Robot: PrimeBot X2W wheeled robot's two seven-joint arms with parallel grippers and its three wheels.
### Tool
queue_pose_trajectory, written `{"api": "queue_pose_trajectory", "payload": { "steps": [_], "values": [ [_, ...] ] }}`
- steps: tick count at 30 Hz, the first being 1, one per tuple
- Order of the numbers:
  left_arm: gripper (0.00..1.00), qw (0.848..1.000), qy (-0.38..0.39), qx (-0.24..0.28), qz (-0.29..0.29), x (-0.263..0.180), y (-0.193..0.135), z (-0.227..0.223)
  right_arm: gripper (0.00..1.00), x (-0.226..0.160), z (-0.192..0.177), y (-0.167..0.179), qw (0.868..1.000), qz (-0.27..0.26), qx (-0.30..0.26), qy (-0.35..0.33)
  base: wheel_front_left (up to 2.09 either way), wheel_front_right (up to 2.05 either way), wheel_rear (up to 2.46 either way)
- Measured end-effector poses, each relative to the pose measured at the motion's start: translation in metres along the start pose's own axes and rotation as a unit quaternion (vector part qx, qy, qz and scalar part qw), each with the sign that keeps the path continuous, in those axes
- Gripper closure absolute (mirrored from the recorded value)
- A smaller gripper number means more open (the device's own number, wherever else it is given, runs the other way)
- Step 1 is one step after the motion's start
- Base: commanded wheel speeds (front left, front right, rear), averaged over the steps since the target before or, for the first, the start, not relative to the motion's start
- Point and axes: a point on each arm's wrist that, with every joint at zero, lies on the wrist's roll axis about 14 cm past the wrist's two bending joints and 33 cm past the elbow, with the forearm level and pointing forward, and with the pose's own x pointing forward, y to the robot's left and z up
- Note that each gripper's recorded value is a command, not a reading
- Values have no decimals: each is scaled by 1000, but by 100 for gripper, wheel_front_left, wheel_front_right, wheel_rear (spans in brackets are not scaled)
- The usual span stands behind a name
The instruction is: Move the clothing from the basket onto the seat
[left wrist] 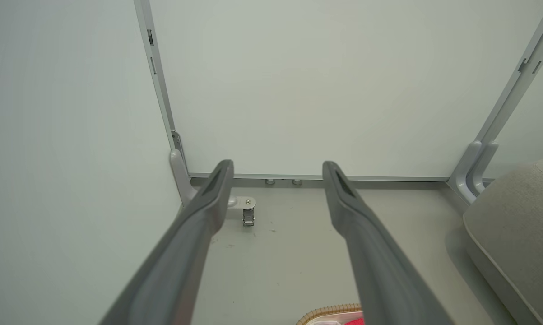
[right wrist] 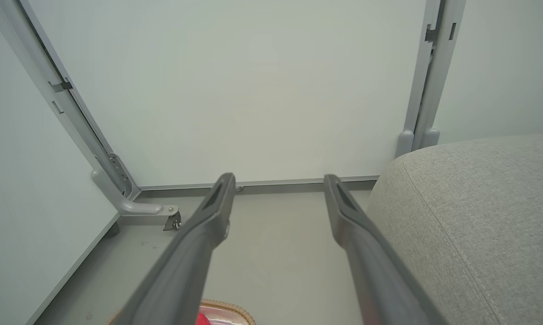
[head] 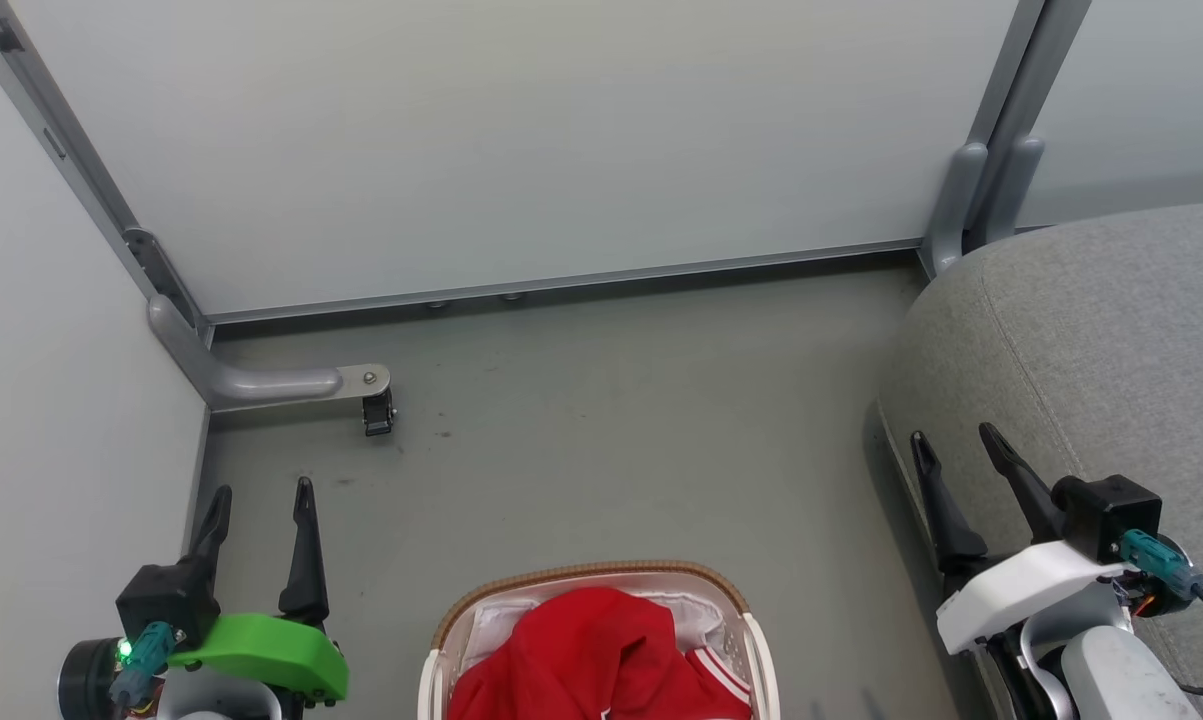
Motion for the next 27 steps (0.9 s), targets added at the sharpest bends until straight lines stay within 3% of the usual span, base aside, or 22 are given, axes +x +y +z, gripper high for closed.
{"api": "queue_pose_trajectory", "payload": {
  "steps": [14, 27],
  "values": [
    [0, 998, 44, 25, -28, 3, -16, -34, 0, 6, -15, -1, 999, 9, -44, 16, 0, 0, 0],
    [0, 986, 122, 44, -103, 40, -59, -97, 0, 37, -50, -10, 997, 5, -55, 47, 0, 0, 0]
  ]
}}
